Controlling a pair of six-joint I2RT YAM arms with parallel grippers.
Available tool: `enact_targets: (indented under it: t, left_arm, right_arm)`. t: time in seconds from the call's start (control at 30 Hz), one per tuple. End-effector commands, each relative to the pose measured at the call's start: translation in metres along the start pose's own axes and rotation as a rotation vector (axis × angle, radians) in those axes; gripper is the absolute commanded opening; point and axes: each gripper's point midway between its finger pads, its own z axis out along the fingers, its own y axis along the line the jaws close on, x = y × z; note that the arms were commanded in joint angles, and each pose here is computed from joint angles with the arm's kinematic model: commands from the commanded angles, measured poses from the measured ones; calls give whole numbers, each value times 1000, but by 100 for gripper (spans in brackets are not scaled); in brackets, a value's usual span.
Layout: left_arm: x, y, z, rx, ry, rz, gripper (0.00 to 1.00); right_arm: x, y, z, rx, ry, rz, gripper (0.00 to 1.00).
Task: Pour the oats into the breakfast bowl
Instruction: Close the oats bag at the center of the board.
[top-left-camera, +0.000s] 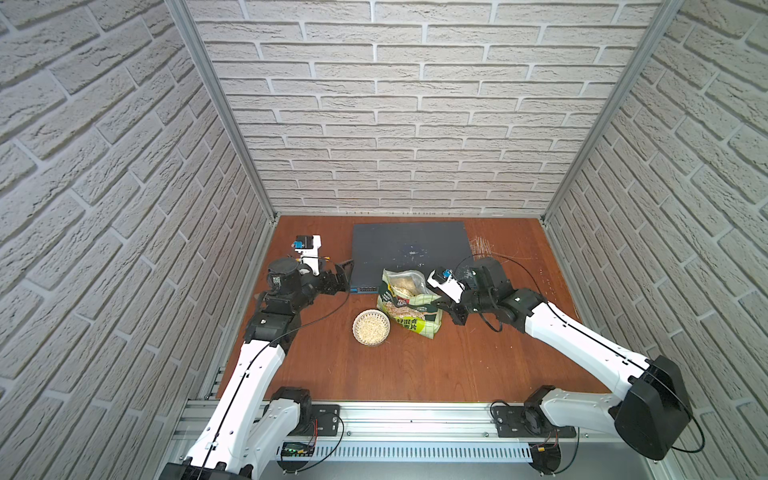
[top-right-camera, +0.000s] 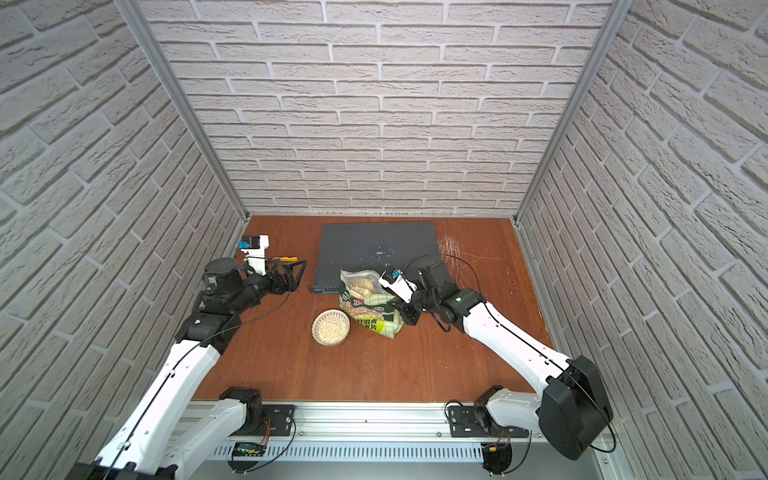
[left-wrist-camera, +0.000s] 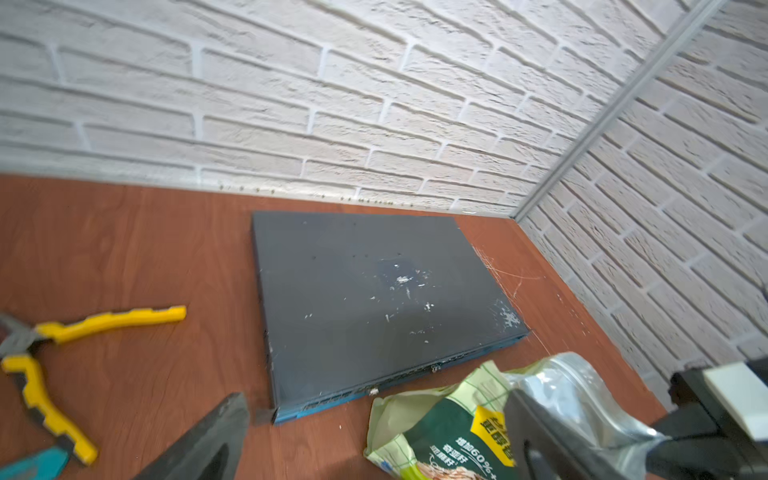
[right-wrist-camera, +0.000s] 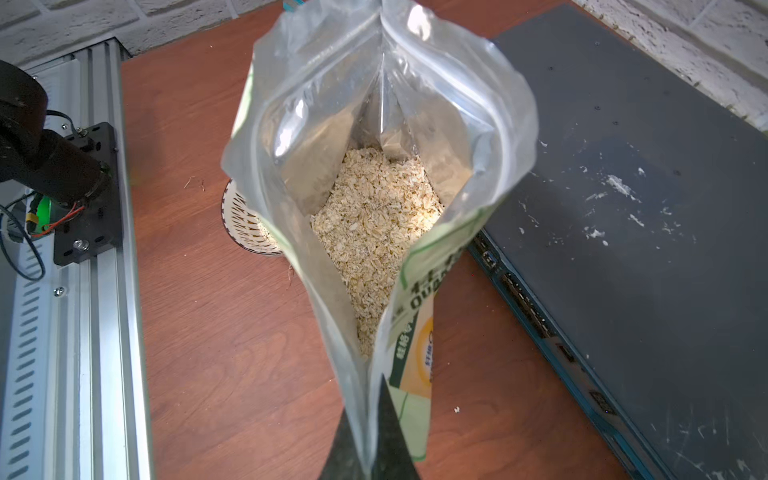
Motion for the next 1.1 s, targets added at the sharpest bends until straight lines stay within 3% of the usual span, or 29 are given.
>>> enact_targets:
  t: [0.0, 0.13, 0.2, 0.57, 0.8, 0.9, 1.07]
  left_arm:
    - [-16, -51, 3, 243, -95, 346, 98]
    - [28, -108, 3, 532, -55, 734, 98]
    - [52, -127, 5, 640, 4, 851, 98]
    - [95, -149, 61, 881, 130, 900, 98]
    - [108, -152, 85, 968, 160, 904, 88]
    - [108, -157, 85, 1028, 175, 879, 68]
    - [109, -155, 83, 1045, 191, 859, 7]
  right_arm:
    - [-12, -7, -26, 47, -7, -40, 4]
    - [0, -12, -46, 67, 35, -26, 4]
    - [9, -12, -51, 59, 68, -16, 4]
    - [21, -16, -58, 65, 87, -17, 4]
    - [23, -17, -59, 70, 87, -27, 4]
    - [27, -21, -59, 85, 105, -22, 3]
    - [41, -30, -64, 118, 161, 19, 4]
